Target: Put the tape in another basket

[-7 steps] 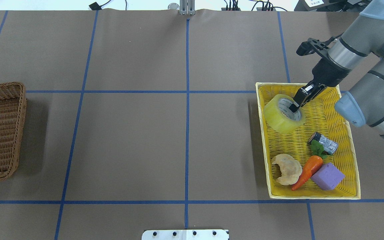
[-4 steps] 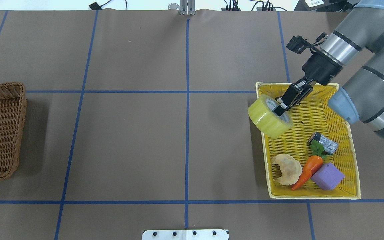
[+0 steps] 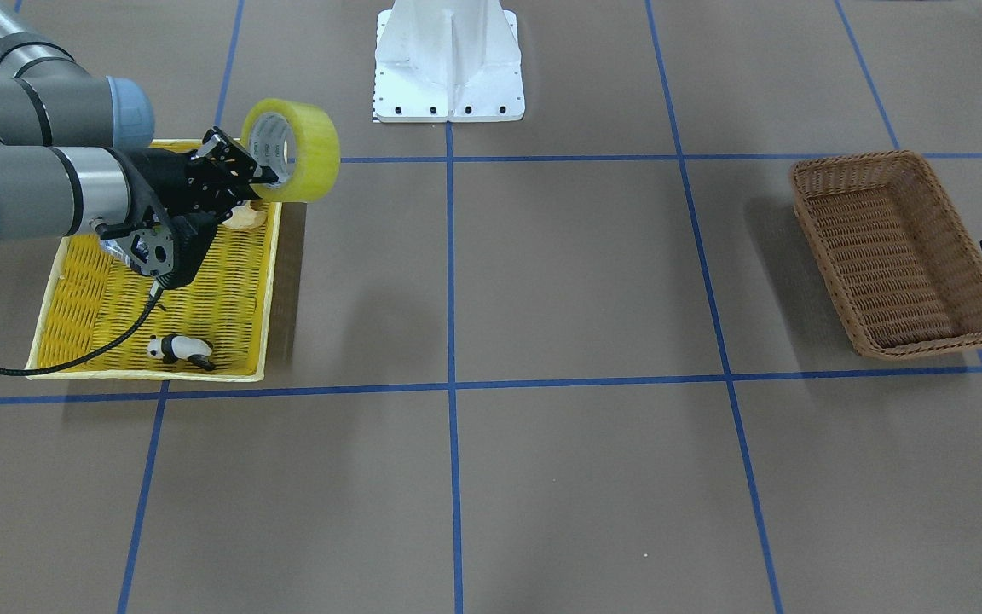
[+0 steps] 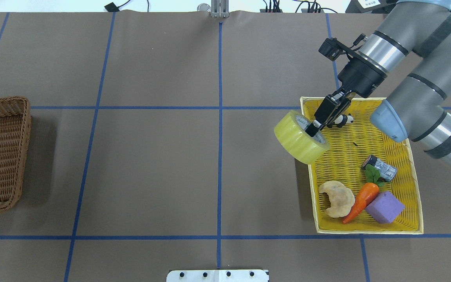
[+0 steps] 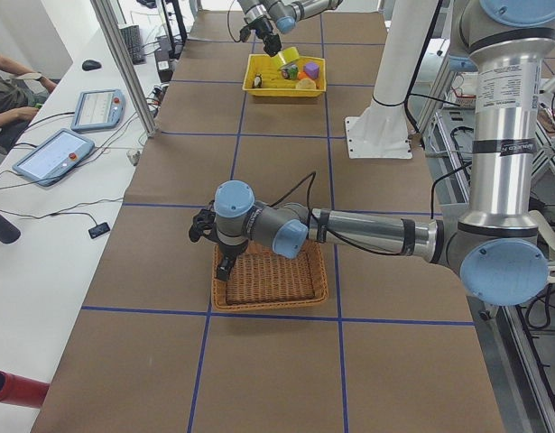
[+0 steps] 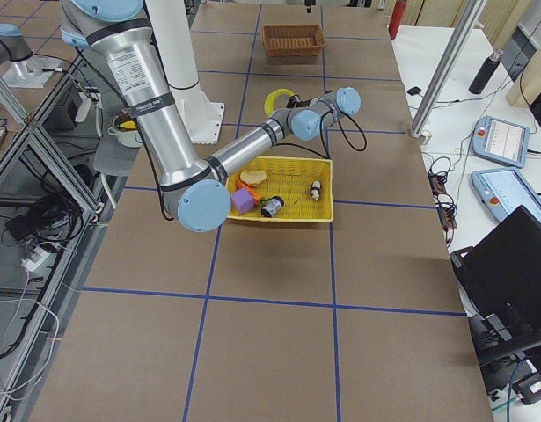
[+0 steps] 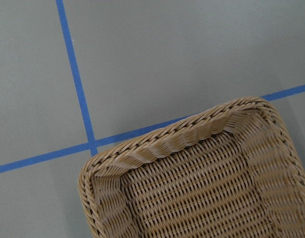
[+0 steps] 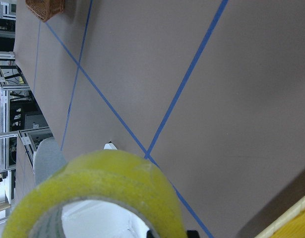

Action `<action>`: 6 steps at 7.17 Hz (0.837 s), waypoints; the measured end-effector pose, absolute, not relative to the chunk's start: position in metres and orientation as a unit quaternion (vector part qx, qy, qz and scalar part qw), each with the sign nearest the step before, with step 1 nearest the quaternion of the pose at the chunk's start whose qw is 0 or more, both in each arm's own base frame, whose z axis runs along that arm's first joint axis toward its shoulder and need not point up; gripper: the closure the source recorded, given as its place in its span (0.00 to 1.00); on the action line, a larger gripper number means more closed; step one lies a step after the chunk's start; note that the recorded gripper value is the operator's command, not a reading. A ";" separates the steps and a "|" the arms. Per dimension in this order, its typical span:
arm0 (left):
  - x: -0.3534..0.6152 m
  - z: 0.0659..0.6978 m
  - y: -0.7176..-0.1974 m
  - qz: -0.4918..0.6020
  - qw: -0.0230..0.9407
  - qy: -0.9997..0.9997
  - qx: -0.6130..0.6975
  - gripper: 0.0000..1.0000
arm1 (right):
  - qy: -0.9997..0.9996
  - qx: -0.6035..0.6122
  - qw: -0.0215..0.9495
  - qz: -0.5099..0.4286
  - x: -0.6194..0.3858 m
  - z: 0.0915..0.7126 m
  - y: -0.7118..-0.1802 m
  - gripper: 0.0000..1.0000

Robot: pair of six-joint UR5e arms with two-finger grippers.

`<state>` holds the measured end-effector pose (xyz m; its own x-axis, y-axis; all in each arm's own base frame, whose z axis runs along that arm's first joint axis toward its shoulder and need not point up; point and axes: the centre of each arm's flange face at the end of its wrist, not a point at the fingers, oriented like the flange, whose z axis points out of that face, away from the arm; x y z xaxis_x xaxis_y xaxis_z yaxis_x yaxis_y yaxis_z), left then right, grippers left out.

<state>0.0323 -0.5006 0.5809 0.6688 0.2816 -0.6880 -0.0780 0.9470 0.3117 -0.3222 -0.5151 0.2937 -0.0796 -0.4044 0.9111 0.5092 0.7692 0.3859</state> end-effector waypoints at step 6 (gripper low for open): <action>0.033 0.575 -0.502 0.103 0.902 0.396 0.137 0.02 | -0.617 0.073 0.732 -0.280 -0.402 0.246 -0.460 1.00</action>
